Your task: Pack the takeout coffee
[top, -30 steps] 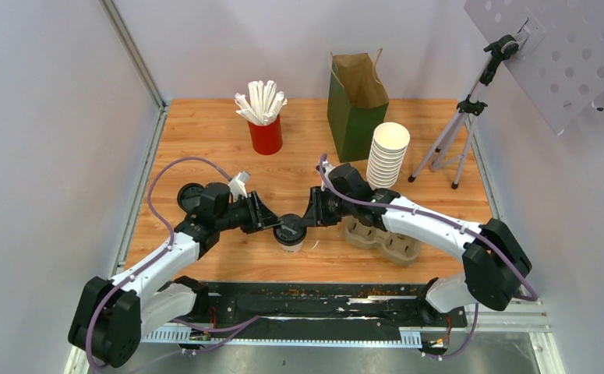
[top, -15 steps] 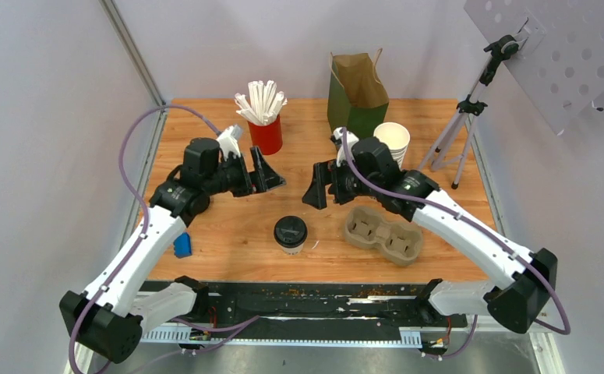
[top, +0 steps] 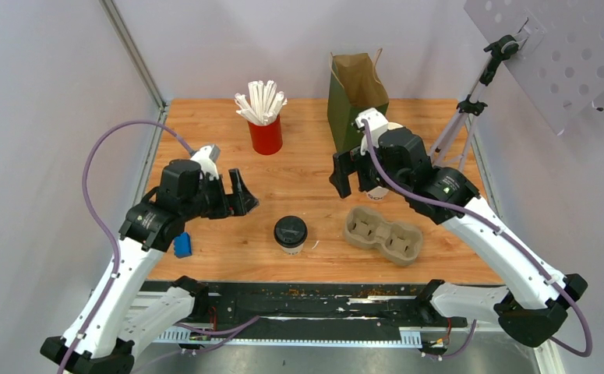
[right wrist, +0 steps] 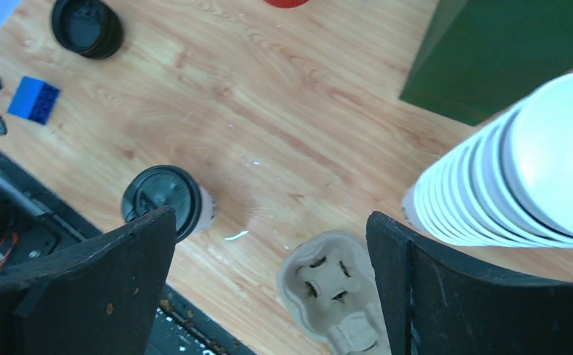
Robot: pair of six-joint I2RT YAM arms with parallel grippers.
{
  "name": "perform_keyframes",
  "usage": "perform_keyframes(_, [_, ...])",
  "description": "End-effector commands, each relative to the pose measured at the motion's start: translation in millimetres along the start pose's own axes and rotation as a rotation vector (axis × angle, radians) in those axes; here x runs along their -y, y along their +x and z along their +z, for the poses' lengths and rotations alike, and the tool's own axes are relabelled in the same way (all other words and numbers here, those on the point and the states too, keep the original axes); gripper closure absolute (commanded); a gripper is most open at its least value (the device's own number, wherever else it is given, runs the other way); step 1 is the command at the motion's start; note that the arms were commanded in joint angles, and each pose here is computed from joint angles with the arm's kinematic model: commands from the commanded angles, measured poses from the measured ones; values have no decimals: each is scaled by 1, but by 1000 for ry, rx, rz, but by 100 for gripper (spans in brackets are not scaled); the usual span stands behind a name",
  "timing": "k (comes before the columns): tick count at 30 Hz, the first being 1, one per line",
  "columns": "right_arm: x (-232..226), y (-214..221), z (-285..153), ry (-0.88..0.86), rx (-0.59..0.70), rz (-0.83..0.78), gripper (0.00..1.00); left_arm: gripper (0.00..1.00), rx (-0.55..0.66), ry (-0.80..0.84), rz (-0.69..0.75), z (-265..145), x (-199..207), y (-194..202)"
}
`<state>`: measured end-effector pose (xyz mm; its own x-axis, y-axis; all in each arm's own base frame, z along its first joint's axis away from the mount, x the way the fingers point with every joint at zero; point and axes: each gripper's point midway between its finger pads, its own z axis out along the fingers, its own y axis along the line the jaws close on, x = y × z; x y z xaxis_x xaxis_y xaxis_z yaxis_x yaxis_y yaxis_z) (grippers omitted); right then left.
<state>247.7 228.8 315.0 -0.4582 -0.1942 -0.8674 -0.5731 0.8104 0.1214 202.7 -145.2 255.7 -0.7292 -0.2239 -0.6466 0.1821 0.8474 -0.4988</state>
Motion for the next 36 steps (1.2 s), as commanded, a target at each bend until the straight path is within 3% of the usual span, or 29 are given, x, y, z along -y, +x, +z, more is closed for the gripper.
perform_keyframes(1, [28, -25, -16, 152, 107, -28, 0, 0, -4, -148, 84, 5, -39, 14])
perform_keyframes(6, [39, -27, -17, 223, 105, 0, 3, 0, 32, -251, 64, 11, -58, 9])
perform_keyframes(13, [43, -40, -42, 257, 52, -13, 8, 0, 213, -362, -12, 9, -75, -21])
perform_keyframes(18, [66, -58, -49, 304, 41, -48, 27, 0, 249, -373, 22, 10, -76, -32])
perform_keyframes(23, [89, -54, -25, 262, -33, -15, 45, 2, 130, -194, 119, 28, -49, -16])
perform_keyframes(28, [95, -53, 1, 168, -93, -19, 59, 14, -40, 120, 121, 50, -1, 18])
perform_keyframes(36, [118, -38, 19, 227, -175, -41, 71, 23, -196, 245, 73, 75, 6, 57])
